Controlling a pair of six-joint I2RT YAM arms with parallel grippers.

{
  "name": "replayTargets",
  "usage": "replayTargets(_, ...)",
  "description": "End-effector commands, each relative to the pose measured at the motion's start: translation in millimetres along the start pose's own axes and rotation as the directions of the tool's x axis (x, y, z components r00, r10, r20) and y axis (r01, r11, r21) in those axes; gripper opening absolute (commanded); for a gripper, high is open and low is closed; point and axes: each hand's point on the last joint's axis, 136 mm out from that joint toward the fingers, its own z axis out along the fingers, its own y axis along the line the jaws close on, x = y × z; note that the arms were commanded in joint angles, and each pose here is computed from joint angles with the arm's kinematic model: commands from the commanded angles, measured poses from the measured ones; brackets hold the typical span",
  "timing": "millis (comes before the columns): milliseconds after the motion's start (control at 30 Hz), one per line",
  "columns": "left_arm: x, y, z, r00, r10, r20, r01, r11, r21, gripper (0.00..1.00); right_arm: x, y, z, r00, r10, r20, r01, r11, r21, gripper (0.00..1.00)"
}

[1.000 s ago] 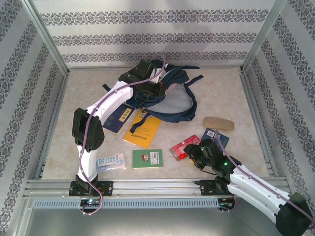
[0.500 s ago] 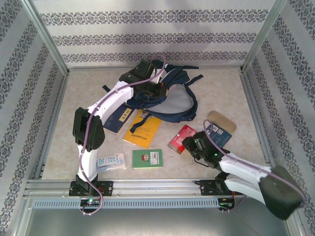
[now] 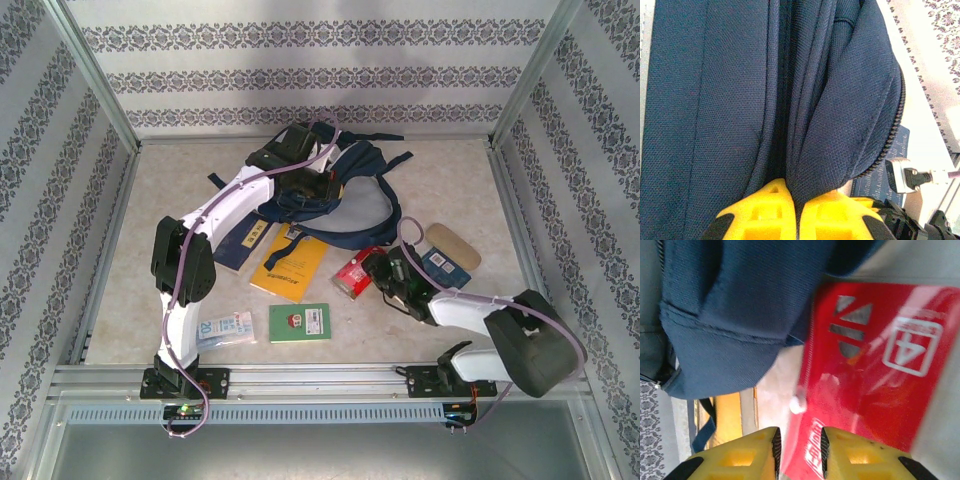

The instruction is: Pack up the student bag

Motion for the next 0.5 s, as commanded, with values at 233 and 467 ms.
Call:
replayTargets(233,0.3,-3.3,3.2,1.000,-0.021,-0.008,0.021,1.000,0.012,0.00,11.6,-15.7,-7.1,0.995,-0.043,-0.092,0.053,0.992,0.113,0.39)
replayTargets(467,3.5,0.1,8.5,0.999,-0.028,-0.021,0.028,1.000,0.007,0.00,19.3,-42.1,-13.4,0.992,-0.025,-0.121,0.047,0.981,0.186,0.46)
